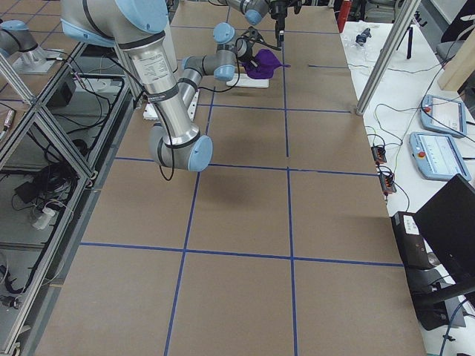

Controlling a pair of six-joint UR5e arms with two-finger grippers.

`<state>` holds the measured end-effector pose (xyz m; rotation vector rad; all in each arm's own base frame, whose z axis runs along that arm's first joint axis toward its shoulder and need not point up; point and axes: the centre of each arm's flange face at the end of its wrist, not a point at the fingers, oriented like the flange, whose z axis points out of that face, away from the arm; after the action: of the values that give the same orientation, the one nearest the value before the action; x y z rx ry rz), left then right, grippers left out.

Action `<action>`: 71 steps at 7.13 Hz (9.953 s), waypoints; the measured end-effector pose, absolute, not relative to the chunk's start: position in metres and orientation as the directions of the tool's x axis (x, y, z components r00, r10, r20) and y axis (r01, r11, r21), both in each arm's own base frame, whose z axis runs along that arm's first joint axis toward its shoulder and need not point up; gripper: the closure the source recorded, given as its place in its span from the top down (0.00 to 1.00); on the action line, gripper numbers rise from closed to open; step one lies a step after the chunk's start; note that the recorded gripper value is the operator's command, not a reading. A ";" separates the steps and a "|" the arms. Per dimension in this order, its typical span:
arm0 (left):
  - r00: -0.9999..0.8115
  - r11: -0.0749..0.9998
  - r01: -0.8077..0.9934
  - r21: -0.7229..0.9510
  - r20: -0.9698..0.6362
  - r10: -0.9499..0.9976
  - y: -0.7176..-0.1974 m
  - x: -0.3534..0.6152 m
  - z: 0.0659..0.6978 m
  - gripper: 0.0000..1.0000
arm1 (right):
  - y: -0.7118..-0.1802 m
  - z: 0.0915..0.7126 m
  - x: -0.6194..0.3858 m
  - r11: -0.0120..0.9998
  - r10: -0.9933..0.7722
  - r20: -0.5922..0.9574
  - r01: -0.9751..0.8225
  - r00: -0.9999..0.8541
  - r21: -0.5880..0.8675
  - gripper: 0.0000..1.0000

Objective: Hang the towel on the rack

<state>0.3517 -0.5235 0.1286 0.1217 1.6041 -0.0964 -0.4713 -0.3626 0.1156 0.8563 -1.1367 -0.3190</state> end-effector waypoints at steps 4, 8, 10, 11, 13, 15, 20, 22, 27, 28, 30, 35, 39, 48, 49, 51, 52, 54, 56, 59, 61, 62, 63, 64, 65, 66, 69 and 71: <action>-0.041 0.988 0.152 0.013 -0.999 0.020 -0.510 0.392 0.123 0.92 | -0.359 0.109 -0.469 0.648 -0.630 0.662 -0.196 0.406 0.736 0.00; -0.029 0.991 0.135 0.007 -1.000 0.011 -0.505 0.406 0.129 0.65 | -0.356 0.105 -0.465 0.652 -0.625 0.660 -0.186 0.416 0.735 0.00; -0.030 0.992 0.130 0.005 -1.000 0.009 -0.502 0.408 0.129 0.00 | -0.356 0.105 -0.465 0.653 -0.625 0.660 -0.185 0.417 0.735 0.00; -0.031 0.992 0.129 0.005 -0.999 0.009 -0.501 0.407 0.129 0.00 | -0.356 0.105 -0.465 0.653 -0.625 0.660 -0.185 0.417 0.735 0.00; -0.032 0.992 0.128 0.005 -0.999 0.009 -0.500 0.406 0.130 0.00 | -0.356 0.105 -0.462 0.652 -0.625 0.660 -0.187 0.416 0.735 0.00; -0.031 0.992 0.128 0.006 -0.999 0.010 -0.501 0.405 0.130 0.00 | -0.354 0.105 -0.458 0.651 -0.627 0.661 -0.189 0.412 0.735 0.00; -0.030 0.991 0.135 0.005 -1.000 0.009 -0.504 0.400 0.131 0.00 | -0.349 0.108 -0.456 0.659 -0.626 0.660 -0.169 0.416 0.733 1.00; -0.030 0.990 0.143 0.005 -1.000 0.010 -0.509 0.391 0.130 0.00 | -0.338 0.104 -0.438 0.683 -0.612 0.648 -0.110 0.454 0.722 1.00; -0.118 0.956 0.292 -0.022 -0.993 0.013 -0.472 0.318 0.112 0.00 | -0.407 0.138 -0.286 0.883 -0.373 0.653 0.035 0.659 0.469 1.00; -0.121 0.935 0.350 -0.056 -0.993 -0.014 -0.454 0.321 0.100 0.00 | -0.429 0.152 -0.250 0.913 -0.318 0.643 0.043 0.697 0.405 1.00; -0.064 0.886 0.452 -0.106 -0.994 -0.086 -0.408 0.343 0.080 0.00 | -0.456 0.183 -0.196 0.932 -0.308 0.560 0.126 0.770 0.339 1.00; 0.112 0.829 0.552 -0.094 -0.976 -0.185 -0.337 0.303 0.126 0.00 | -0.503 0.280 -0.097 0.953 -0.298 0.551 0.218 0.779 0.209 1.00; 0.343 0.792 0.610 0.020 -0.908 -0.240 -0.355 0.260 0.229 0.00 | -0.521 0.303 -0.066 0.971 -0.240 0.608 0.179 0.757 0.161 1.00; 0.674 0.873 0.353 0.335 -0.738 0.011 -0.380 0.220 0.362 1.00 | -0.524 0.458 0.032 0.968 -0.249 0.640 0.213 0.727 0.136 1.00; 0.699 0.895 0.271 0.354 -0.712 0.071 -0.395 0.194 0.381 1.00 | -0.520 0.506 0.048 0.965 -0.260 0.644 0.223 0.719 0.140 1.00; 0.730 0.923 0.135 0.362 -0.666 0.154 -0.430 0.130 0.439 1.00 | -0.509 0.611 0.064 0.960 -0.279 0.650 0.213 0.707 0.181 1.00; 0.746 0.932 0.081 0.353 -0.642 0.179 -0.444 0.098 0.476 1.00 | -0.506 0.650 0.065 0.961 -0.276 0.649 0.204 0.709 0.186 1.00; 0.791 0.954 -0.003 0.300 -0.583 0.186 -0.458 0.046 0.531 1.00 | -0.506 0.672 0.063 0.984 -0.178 0.664 0.127 0.726 0.125 1.00; 0.779 0.975 -0.053 0.215 -0.602 0.175 -0.458 -0.011 0.580 1.00 | -0.509 0.662 0.060 0.994 -0.110 0.705 0.062 0.700 0.094 1.00; 0.731 0.989 -0.032 0.145 -0.672 0.122 -0.450 -0.062 0.633 1.00 | -0.510 0.651 0.057 0.995 -0.094 0.738 0.038 0.669 0.092 1.00; 0.715 0.994 -0.019 0.110 -0.693 0.090 -0.450 -0.068 0.637 1.00 | -0.507 0.645 0.058 0.995 -0.090 0.738 0.031 0.668 0.094 1.00; 0.708 0.994 -0.016 0.108 -0.701 0.087 -0.451 -0.068 0.635 1.00 | -0.506 0.646 0.058 0.995 -0.088 0.739 0.030 0.669 0.091 1.00; 0.705 0.994 -0.015 0.108 -0.704 0.087 -0.452 -0.068 0.634 1.00 | -0.506 0.647 0.058 0.996 -0.084 0.739 0.029 0.669 0.087 1.00; 0.704 0.994 -0.014 0.108 -0.705 0.087 -0.453 -0.068 0.634 1.00 | -0.506 0.648 0.058 0.997 -0.070 0.739 0.020 0.670 0.077 1.00; 0.704 0.994 -0.014 0.108 -0.705 0.087 -0.453 -0.068 0.634 1.00 | -0.506 0.646 0.058 0.998 -0.047 0.741 0.002 0.670 0.061 1.00; 0.704 0.994 -0.014 0.109 -0.705 0.087 -0.453 -0.068 0.634 1.00 | -0.507 0.643 0.058 0.999 -0.033 0.741 -0.011 0.670 0.054 1.00; 0.704 0.994 -0.015 0.112 -0.705 0.090 -0.454 -0.068 0.633 1.00 | -0.507 0.641 0.058 0.999 -0.023 0.740 -0.019 0.672 0.049 1.00; 0.704 0.993 -0.015 0.114 -0.705 0.091 -0.454 -0.068 0.633 1.00 | -0.507 0.640 0.058 0.999 -0.023 0.741 -0.021 0.671 0.050 1.00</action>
<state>-0.0683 -0.4537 0.6326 0.1021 0.7884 0.0590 0.0583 -0.5074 0.6400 0.0558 -0.8356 -0.0016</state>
